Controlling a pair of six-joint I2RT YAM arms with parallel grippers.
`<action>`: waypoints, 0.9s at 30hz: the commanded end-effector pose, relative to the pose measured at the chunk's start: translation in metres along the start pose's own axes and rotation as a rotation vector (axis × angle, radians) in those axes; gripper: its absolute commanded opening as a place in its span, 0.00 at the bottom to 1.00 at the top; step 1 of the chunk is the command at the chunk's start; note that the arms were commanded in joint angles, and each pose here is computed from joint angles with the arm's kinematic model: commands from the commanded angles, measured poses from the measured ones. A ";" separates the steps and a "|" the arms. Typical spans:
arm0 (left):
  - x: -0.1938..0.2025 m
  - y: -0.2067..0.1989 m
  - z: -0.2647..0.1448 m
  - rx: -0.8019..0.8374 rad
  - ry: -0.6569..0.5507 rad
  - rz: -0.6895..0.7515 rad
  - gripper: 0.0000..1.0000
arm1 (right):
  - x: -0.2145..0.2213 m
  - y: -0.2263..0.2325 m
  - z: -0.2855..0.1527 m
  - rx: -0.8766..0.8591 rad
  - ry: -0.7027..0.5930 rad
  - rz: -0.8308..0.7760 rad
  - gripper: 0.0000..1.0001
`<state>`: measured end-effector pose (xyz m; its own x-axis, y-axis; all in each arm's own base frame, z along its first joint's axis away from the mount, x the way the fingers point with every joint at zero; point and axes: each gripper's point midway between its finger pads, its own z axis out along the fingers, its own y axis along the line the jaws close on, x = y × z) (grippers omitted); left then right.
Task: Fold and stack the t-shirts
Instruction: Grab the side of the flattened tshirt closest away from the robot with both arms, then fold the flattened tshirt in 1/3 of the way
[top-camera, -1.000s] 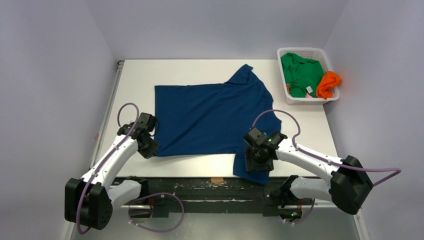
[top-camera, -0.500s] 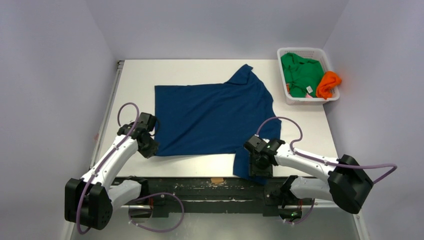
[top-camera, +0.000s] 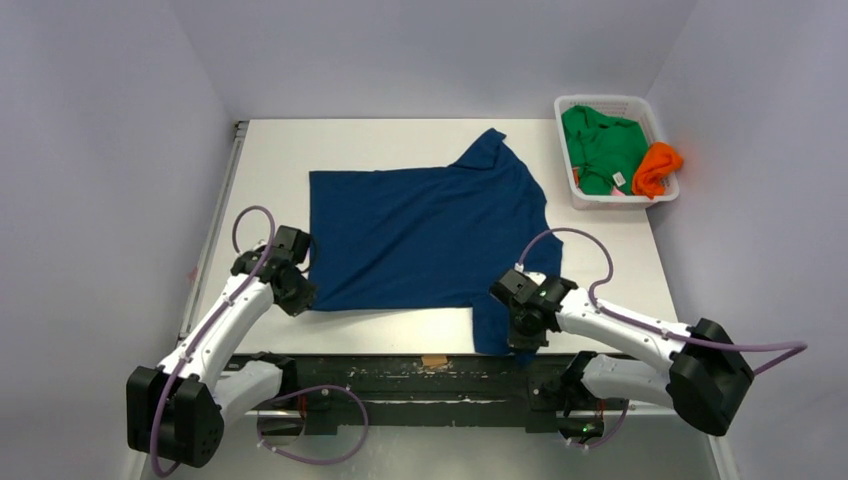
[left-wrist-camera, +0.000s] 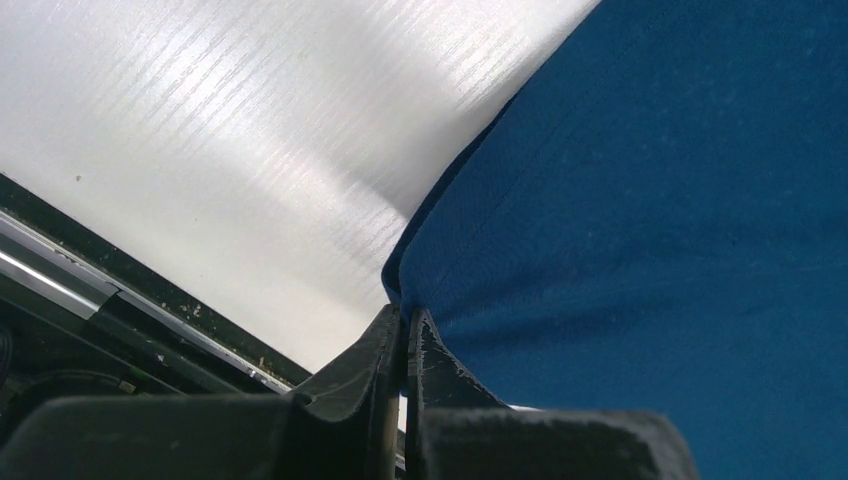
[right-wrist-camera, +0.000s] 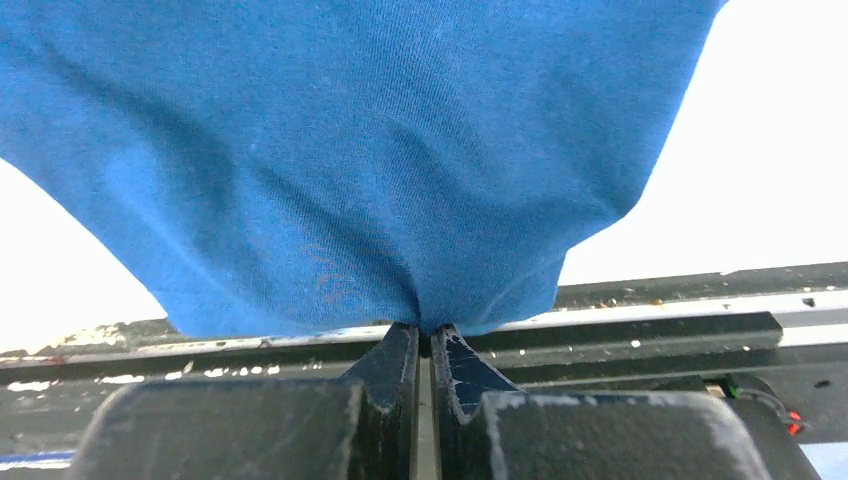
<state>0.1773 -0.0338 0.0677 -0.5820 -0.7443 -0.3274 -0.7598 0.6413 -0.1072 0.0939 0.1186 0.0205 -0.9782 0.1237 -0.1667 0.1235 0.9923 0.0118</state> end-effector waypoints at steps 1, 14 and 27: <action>-0.002 0.005 -0.010 0.001 -0.012 0.017 0.00 | -0.008 -0.006 -0.031 0.018 -0.021 -0.012 0.00; 0.022 0.045 -0.023 -0.060 0.048 -0.021 0.00 | 0.047 -0.013 -0.051 -0.088 0.195 0.010 0.00; -0.016 -0.010 -0.041 0.080 -0.040 -0.056 0.00 | -0.095 0.042 -0.086 -0.213 -0.123 -0.029 0.00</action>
<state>0.1533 -0.0312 0.0942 -0.5694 -0.7592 -0.3153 -0.7682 0.6280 -0.1246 0.1276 0.1420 0.0987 -0.9792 0.1384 -0.1487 0.1123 0.9787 0.1718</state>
